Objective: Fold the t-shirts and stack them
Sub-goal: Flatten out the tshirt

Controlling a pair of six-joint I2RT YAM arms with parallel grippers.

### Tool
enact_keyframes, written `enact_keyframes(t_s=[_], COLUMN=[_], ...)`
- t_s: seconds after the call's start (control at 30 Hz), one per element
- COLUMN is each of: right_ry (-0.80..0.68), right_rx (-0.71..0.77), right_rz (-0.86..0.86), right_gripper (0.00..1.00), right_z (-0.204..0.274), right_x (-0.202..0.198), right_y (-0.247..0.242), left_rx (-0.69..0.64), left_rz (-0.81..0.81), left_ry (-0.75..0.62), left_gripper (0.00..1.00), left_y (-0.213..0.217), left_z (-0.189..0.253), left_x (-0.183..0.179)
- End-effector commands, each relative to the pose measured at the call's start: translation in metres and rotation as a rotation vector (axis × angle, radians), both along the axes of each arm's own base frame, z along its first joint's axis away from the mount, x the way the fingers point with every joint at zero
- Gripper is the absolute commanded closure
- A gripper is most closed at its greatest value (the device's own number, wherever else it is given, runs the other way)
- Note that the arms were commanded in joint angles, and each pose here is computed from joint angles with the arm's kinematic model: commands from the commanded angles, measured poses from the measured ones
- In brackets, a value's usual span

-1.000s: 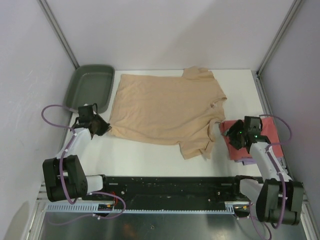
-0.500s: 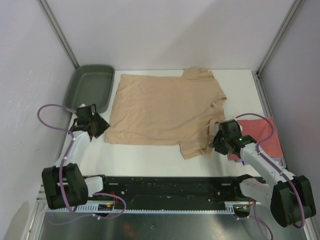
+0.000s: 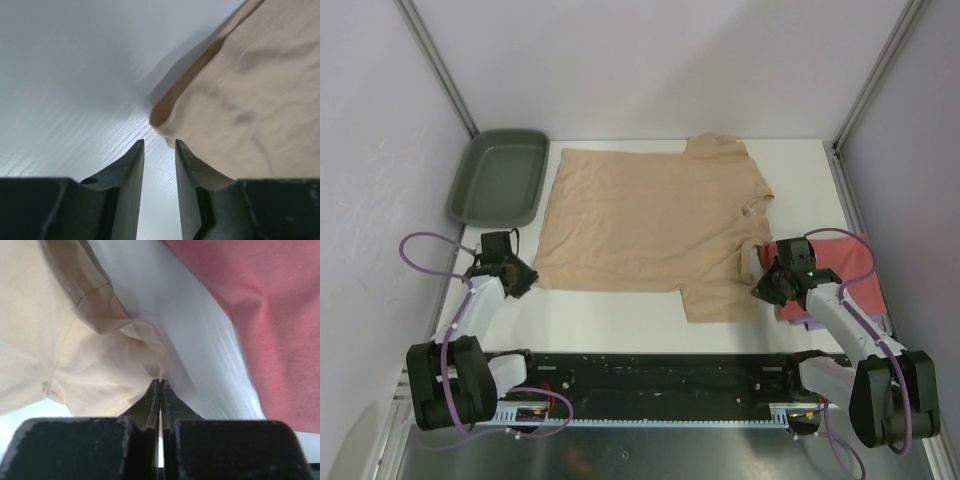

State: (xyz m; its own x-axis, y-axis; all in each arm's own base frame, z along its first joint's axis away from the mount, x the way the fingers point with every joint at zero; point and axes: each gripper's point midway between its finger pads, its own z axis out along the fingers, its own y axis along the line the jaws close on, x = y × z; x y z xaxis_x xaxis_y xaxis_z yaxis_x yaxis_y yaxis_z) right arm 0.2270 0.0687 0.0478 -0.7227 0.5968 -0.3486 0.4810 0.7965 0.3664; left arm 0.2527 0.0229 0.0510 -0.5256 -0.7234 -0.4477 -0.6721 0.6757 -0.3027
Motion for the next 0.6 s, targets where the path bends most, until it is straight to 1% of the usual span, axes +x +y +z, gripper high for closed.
enact_keyframes(t_s=[0.0, 0.37, 0.57], right_ry=[-0.02, -0.034, -0.03], right_rx=[0.021, 0.032, 0.025], right_rz=[0.049, 0.067, 0.075], right_gripper=[1.0, 1.0, 1.0], right_z=[0.004, 0.005, 0.004], right_x=[0.002, 0.005, 0.004], right_y=[0.009, 0.014, 0.013], left_rx=[-0.01, -0.034, -0.029], left_rz=[0.045, 0.055, 0.075], left_ry=[0.026, 0.053, 0.038], left_gripper=[0.64, 0.63, 0.63], left_y=[-0.001, -0.004, -0.001], left_z=[-0.011, -0.032, -0.029], left_x=[-0.001, 0.004, 0.013])
